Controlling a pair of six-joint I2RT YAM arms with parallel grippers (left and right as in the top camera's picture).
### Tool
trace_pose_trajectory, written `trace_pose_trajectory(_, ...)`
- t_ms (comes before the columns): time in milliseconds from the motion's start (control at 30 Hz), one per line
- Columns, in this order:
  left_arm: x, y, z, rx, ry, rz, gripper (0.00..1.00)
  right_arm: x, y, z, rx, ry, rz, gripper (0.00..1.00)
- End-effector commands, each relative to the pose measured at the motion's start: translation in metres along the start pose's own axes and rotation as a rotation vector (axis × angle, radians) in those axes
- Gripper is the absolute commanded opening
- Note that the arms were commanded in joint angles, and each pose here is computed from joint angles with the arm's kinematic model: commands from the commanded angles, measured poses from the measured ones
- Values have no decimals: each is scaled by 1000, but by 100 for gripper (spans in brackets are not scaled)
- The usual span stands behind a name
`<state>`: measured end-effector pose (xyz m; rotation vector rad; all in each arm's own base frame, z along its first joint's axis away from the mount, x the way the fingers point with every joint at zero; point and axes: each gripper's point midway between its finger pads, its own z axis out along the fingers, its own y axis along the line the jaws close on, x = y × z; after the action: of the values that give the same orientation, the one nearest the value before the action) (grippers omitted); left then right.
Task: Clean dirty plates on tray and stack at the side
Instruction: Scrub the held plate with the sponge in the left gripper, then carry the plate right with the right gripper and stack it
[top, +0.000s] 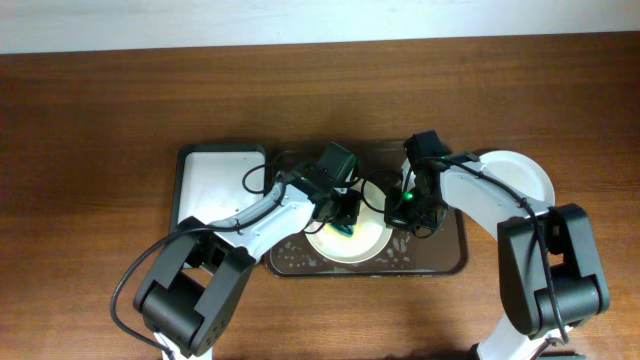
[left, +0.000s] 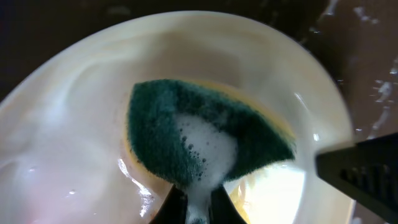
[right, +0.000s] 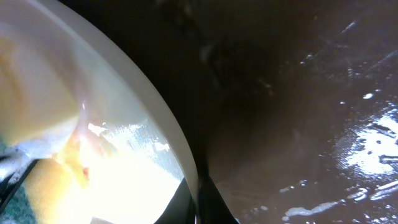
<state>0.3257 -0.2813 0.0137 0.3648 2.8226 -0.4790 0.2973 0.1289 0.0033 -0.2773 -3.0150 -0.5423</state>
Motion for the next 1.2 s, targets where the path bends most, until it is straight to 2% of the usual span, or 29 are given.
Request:
trace_pose_trajectory(0,12,59,3,-279,8,-33,0,6,-10,10,40,21,14,4)
trace_pose_trajectory(133,6,66,-12,-300,-11,-49,0,5,-9,10,39,19,13,4)
trace_pose_trajectory(367,-22,55,-93,-246,-168,-76,0,-3,-10,10,45,-17,3,4)
trace_pose_trajectory(467,-26,68,-128,-252,-212,-122,0,-7,-11,10,58,-34,-1,9)
trace_pose_trajectory(567,-26,91,-148,-276,-225,-159,0,-12,-17,9,91,-60,-4,11)
trace_pose_trajectory(667,-21,113,-151,-281,-190,-172,0,-16,-15,9,84,-74,-9,4)
trace_pose_trajectory(867,-6,152,-147,-253,-133,-207,0,-25,-6,1,67,-100,-77,4)
trace_pose_trajectory(1000,5,176,-143,-216,-114,-238,0,-38,2,-33,104,-174,-135,4)
trace_pose_trajectory(1167,18,212,-137,-215,-134,-319,0,-51,1,-96,215,-337,-150,4)
